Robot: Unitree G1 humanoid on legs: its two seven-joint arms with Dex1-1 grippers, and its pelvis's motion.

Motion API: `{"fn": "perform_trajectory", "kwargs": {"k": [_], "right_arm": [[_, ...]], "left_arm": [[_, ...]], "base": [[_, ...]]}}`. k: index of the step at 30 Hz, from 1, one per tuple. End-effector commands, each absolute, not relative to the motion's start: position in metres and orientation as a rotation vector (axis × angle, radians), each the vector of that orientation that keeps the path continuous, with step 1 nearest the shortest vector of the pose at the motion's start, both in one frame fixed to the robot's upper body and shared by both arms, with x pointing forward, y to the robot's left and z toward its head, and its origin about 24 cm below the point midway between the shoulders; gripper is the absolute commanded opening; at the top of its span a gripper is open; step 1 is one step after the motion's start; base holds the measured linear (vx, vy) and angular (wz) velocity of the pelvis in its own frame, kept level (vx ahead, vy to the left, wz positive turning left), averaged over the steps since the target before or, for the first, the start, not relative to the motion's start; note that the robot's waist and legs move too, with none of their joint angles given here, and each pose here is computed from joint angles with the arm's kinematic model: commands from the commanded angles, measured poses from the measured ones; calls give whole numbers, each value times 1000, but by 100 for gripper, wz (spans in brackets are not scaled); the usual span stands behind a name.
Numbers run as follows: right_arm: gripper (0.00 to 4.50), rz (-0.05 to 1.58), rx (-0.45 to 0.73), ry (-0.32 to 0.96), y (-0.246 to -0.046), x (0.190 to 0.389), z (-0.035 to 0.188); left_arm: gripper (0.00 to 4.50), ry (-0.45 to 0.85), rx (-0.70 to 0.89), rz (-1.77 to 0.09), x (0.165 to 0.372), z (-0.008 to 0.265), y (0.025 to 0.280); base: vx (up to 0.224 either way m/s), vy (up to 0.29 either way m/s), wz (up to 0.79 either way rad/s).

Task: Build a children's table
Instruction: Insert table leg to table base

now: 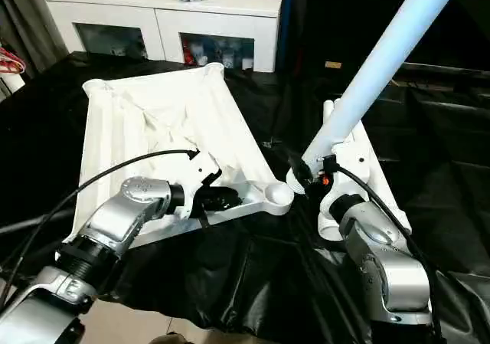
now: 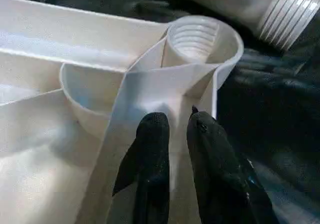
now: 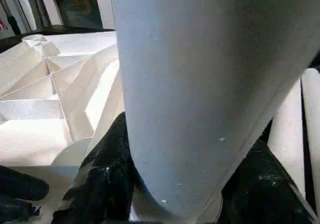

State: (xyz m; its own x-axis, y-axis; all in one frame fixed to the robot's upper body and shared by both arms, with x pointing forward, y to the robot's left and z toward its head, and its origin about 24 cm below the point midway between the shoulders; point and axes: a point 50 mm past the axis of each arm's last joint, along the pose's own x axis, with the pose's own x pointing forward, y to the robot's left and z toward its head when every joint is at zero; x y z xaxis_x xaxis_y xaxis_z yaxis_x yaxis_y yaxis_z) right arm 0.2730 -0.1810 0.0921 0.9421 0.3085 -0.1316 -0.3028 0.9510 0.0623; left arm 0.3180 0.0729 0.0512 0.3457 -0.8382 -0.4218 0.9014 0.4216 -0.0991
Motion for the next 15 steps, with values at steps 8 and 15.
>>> {"fn": "perform_trajectory", "kwargs": {"k": [8, 15], "right_arm": [[189, 323, 25, 150, -180, 271, 93], [189, 332, 21, 156, -178, 272, 92]], "left_arm": [[158, 443, 104, -1165, 317, 56, 73], [164, 511, 171, -1185, 310, 43, 78]], "base": [[0, 0, 0], [0, 0, 0]]}}
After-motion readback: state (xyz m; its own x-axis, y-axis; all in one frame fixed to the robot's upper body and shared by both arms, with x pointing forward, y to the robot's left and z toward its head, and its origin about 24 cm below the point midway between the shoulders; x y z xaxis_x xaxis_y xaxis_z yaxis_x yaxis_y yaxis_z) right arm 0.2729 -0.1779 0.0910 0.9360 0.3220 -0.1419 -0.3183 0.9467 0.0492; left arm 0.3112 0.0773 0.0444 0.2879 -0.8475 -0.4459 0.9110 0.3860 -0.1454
